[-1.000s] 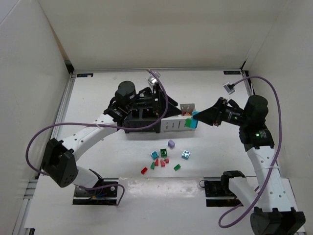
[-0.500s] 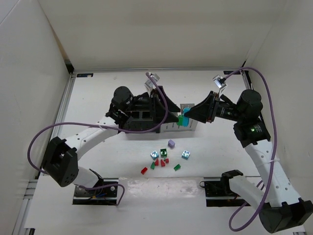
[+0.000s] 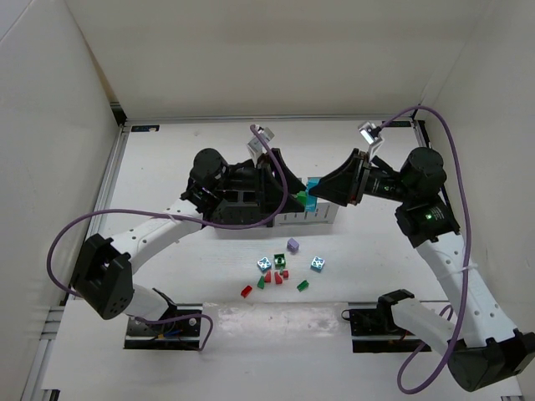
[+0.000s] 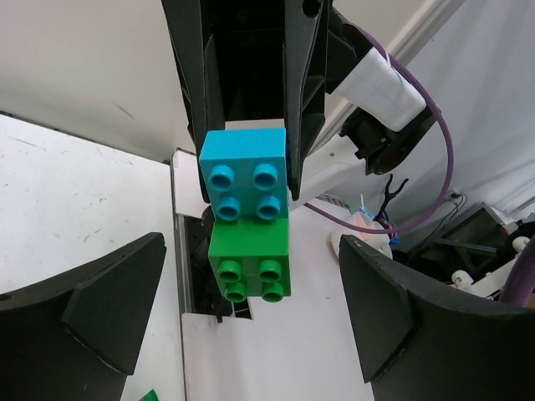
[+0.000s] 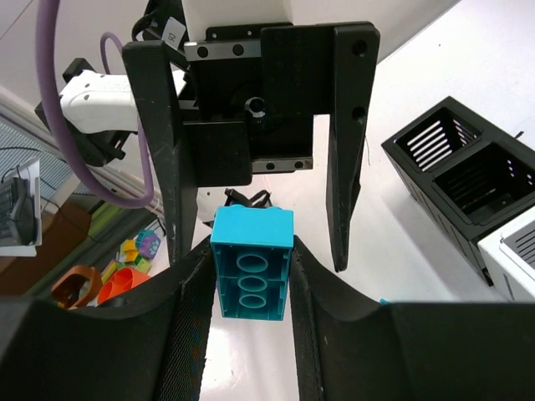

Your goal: Sort the legos into containers by color

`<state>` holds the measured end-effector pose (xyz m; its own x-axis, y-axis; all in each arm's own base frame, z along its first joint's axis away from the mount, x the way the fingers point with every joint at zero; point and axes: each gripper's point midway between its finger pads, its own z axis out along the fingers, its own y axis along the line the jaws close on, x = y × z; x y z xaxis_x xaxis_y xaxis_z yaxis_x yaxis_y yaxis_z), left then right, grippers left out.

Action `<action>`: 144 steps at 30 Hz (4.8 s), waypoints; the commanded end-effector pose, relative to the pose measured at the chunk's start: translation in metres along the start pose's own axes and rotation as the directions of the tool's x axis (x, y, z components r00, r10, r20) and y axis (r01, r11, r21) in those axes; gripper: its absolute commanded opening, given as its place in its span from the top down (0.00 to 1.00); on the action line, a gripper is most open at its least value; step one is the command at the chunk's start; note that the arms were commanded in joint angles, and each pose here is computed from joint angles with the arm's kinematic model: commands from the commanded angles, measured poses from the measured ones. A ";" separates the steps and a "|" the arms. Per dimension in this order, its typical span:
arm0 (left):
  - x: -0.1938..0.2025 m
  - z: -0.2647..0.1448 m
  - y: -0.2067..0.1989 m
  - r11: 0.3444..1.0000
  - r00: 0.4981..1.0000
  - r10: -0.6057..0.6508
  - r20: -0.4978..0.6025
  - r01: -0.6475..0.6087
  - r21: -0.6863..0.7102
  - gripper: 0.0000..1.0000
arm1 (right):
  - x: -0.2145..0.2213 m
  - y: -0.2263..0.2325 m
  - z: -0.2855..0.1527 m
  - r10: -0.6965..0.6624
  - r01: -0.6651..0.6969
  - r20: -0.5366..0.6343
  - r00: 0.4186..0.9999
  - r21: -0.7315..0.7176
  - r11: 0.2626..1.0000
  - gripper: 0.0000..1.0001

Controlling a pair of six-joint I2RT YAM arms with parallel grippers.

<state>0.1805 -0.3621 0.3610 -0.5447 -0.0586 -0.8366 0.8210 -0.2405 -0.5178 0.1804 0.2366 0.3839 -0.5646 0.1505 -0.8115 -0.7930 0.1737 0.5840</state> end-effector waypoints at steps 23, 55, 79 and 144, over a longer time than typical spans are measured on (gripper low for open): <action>-0.012 -0.025 -0.025 0.999 0.997 0.027 0.070 -0.030 0.033 0.65 | -0.022 0.008 -0.021 -0.083 0.079 0.073 0.994 0.053 0.995 1.00; 0.051 -0.162 0.174 0.152 0.969 -0.219 -0.112 -0.080 -0.985 0.63 | 0.002 -0.093 -0.082 0.017 -0.060 0.089 0.996 0.502 0.863 1.00; 0.007 -0.161 0.122 0.191 0.989 -0.104 -0.106 -0.085 -0.978 0.00 | -0.001 -0.104 -0.076 0.004 -0.030 0.049 0.999 0.546 0.838 1.00; 0.110 -0.300 0.007 -0.274 0.947 -0.209 0.243 0.182 -0.944 0.00 | 0.050 -0.130 0.096 -0.114 0.310 -0.361 0.926 0.550 0.776 0.41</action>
<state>0.1692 -0.0629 0.2110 -0.7213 -0.2695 -0.6381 -0.2357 0.9617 -0.1398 0.2843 0.3628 0.2666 -0.4733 -0.2936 -0.8305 -0.7668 0.6015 0.2243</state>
